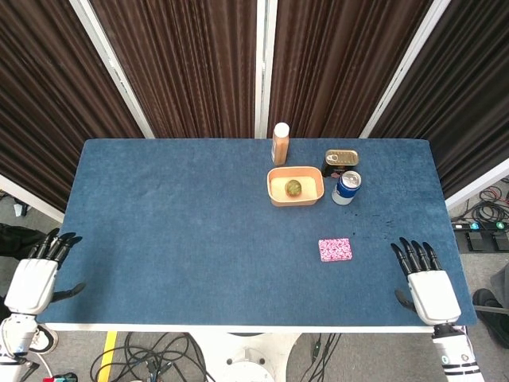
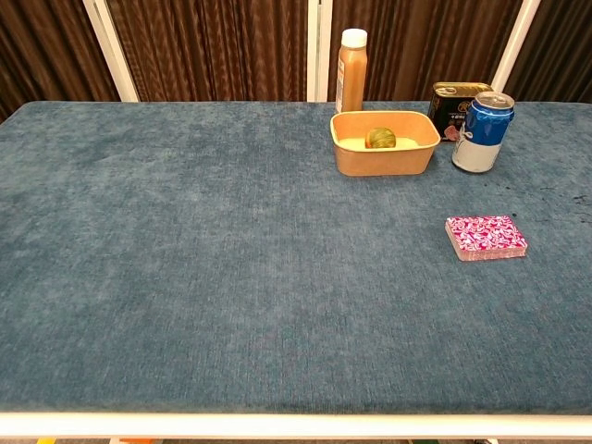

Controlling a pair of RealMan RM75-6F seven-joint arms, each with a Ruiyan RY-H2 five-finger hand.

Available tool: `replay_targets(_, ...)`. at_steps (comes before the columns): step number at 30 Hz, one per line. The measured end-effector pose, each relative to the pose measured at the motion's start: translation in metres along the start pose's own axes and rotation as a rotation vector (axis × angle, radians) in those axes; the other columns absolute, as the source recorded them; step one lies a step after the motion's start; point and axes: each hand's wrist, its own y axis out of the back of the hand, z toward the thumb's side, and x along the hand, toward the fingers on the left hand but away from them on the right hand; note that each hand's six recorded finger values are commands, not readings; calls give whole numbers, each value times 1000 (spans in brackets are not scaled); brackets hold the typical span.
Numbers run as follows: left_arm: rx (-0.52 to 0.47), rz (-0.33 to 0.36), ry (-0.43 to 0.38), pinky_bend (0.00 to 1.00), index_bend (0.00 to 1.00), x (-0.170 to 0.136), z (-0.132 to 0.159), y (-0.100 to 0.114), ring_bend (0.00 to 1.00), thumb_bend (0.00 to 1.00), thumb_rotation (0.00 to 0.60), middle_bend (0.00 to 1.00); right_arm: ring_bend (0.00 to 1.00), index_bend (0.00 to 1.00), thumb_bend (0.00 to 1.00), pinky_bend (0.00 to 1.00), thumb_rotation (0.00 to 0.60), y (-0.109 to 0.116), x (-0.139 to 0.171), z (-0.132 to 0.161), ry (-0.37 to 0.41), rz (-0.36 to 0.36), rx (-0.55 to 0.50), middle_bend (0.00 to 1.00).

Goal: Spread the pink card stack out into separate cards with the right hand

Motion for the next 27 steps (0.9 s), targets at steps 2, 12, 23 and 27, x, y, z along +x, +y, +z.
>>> replay_targets(2,0,-2,-2,191,176,0,1,-1,23,6,600,150,556,0,151,718,600,5,-4,0,0,-25,4,50)
replay_targets(12,4,-18,-8,191,176,0,3,-4,23,6,600,150,692,187,160,823,600,-1,-31,6,16,47,34,184)
replay_targets(23,-3,-20,-4,191,176,-1,-1,-6,23,6,600,150,717,225,160,834,600,-20,-72,34,62,170,76,200)
replay_targets(27,-8,-25,-2,191,176,0,-2,-8,23,6,600,150,718,226,160,835,600,-24,-84,43,62,198,79,200)
